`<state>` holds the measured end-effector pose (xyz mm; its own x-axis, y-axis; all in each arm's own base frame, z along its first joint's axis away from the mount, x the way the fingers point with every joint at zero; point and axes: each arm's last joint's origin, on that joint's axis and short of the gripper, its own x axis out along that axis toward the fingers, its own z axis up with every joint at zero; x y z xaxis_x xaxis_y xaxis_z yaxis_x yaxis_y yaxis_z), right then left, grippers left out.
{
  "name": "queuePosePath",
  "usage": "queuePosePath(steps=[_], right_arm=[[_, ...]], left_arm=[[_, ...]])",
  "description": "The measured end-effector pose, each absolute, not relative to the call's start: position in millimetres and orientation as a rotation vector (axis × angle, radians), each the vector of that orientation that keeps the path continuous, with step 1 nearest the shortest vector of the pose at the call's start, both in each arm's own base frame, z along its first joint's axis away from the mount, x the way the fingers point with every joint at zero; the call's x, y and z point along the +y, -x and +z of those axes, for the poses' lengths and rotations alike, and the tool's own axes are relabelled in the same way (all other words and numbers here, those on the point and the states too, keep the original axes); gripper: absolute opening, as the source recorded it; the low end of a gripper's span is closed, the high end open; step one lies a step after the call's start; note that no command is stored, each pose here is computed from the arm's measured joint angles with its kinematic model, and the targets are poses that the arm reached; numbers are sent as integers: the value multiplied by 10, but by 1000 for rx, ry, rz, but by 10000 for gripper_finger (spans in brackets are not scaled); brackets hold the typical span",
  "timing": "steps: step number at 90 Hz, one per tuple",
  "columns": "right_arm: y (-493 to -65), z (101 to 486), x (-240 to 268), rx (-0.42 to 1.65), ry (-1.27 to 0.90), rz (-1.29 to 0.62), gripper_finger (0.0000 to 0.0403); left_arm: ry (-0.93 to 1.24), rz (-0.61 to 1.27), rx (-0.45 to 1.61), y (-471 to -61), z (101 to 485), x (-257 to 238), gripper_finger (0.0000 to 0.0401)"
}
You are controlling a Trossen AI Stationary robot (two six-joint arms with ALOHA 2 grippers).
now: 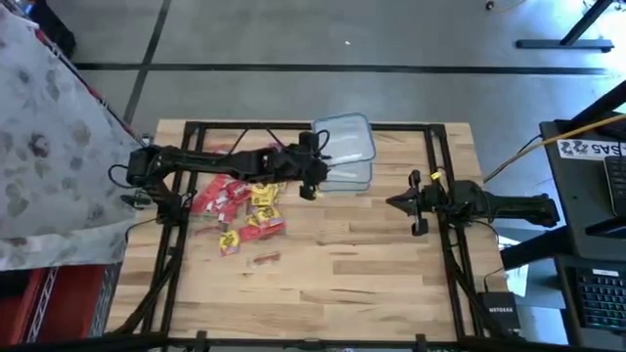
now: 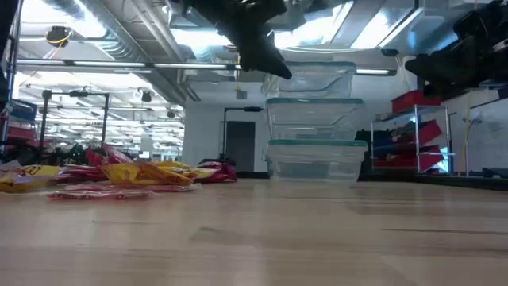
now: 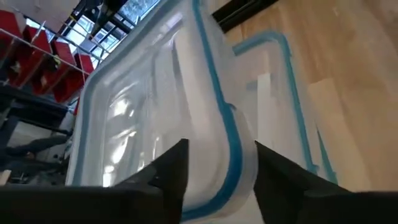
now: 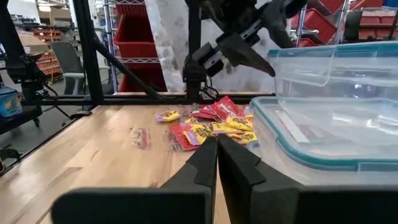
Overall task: Sort candy
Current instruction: Open the square transparent food container
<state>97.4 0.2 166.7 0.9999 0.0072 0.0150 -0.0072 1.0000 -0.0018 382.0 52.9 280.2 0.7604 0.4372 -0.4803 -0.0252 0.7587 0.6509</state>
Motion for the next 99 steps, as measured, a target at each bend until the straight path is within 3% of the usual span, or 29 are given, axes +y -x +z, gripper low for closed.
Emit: queuePosePath(steps=[15,62,81,99], right_arm=[[-974,1667,2,-15,2,8,1],[-974,1667,2,-15,2,7,1],[-974,1667,2,-15,2,7,1],[-974,1667,2,-15,2,8,1]], left_arm=[[-714,262,646,-3840,2822,468,61],[-907,301,541,-3949,3185,40,57],[-977,301,527,-3904,3429,-471,57],[-913,234,453,-3691,3466,-1263,56]])
